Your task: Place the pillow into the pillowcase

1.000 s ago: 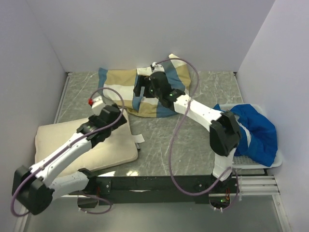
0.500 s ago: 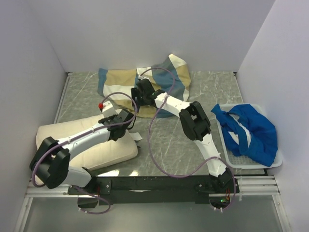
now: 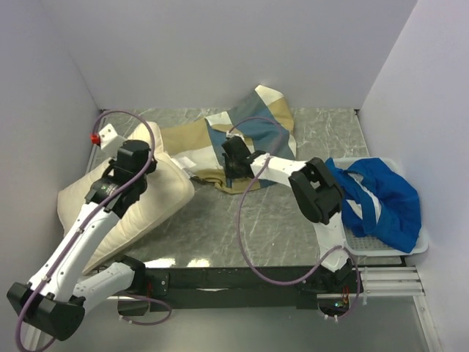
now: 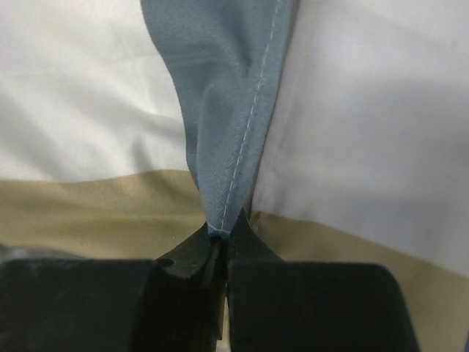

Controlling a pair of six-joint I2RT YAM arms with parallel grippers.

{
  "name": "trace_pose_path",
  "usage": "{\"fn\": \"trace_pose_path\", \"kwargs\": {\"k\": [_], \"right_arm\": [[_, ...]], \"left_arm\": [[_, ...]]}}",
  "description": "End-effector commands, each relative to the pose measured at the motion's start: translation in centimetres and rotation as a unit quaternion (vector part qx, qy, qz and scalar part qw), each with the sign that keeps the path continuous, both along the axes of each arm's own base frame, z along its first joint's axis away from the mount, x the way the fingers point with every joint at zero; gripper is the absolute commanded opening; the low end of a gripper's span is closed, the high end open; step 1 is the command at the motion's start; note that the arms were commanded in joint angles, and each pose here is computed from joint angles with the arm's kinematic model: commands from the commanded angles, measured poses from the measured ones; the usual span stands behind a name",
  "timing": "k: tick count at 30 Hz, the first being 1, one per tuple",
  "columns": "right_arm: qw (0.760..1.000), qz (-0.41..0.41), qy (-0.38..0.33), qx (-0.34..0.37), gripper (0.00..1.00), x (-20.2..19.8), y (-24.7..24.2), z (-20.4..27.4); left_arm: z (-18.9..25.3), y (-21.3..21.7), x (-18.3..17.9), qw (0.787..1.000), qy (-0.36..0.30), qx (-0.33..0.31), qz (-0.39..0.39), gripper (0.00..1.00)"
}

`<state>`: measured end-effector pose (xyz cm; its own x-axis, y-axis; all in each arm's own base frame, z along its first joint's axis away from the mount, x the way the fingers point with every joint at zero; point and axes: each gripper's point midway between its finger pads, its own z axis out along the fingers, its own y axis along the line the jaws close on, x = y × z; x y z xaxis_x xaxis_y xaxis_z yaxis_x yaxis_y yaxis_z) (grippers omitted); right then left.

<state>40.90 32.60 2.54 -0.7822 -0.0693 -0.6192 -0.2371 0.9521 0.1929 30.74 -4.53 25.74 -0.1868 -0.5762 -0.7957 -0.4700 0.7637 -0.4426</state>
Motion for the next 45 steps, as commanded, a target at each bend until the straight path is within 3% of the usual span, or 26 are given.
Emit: {"fn": "trace_pose_path", "kwargs": {"k": [1, 3, 5, 7, 8, 11, 15, 19, 26, 32, 42, 45], "right_arm": [[1.0, -0.014, -0.009, 0.02, 0.0, -2.9, -2.2, 3.1], [0.999, -0.008, -0.017, 0.029, 0.01, -4.2, -2.5, 3.9], [0.999, -0.003, -0.026, 0.028, 0.11, -6.0, -3.6, 4.8], [0.998, 0.006, -0.042, 0.037, 0.28, -7.4, -4.4, 6.4], [0.998, 0.007, -0.053, 0.039, 0.46, -7.8, -4.6, 7.2], [0.995, 0.007, -0.1, 0.031, 0.68, -9.2, -5.7, 10.3], [0.99, 0.043, -0.133, 0.018, 0.68, -12.5, -4.6, 11.9], [0.988, 0.089, -0.127, 0.012, 0.62, -13.6, -3.9, 10.0], [0.983, 0.136, -0.12, -0.026, 0.54, -12.2, -2.5, 7.7], [0.983, 0.16, -0.076, -0.036, 0.48, -12.5, -1.2, 5.3], [0.986, 0.151, -0.043, -0.063, 0.48, -12.0, -0.8, 2.1], [0.985, 0.149, -0.04, -0.074, 0.37, -12.0, -1.3, 2.1]], "left_arm": [[4.6, 1.0, 0.4, 0.999, -0.049, 0.008, -0.011, 0.01], [5.1, 1.1, 0.5, 0.998, -0.053, 0.006, -0.015, 0.01], [5.3, 1.0, 0.7, 0.998, -0.055, 0.006, -0.02, 0.01], [5.5, 1.0, 0.9, 0.998, -0.057, 0.004, -0.022, 0.01], [5.5, 1.0, 1.0, 0.998, -0.056, 0.005, -0.023, 0.01], [5.5, 1.0, 1.4, 0.998, -0.06, 0.004, -0.028, 0.01], [3.4, 0.8, 2.9, 0.999, -0.044, 0.005, -0.021, 0.01], [2.1, 0.8, 6.0, 0.999, -0.031, 0.001, -0.011, 0.01], [1.5, 0.3, 12.5, 1.0, -0.007, 0.008, -0.009, 0.01], [-0.5, 0.0, 14.9, 1.0, 0.014, 0.018, -0.012, 0.01], [-2.4, 1.1, 18.6, 0.999, 0.026, 0.043, -0.004, 0.01], [-3.5, 1.4, 19.6, 0.998, 0.038, 0.055, -0.002, 0.01]]}}
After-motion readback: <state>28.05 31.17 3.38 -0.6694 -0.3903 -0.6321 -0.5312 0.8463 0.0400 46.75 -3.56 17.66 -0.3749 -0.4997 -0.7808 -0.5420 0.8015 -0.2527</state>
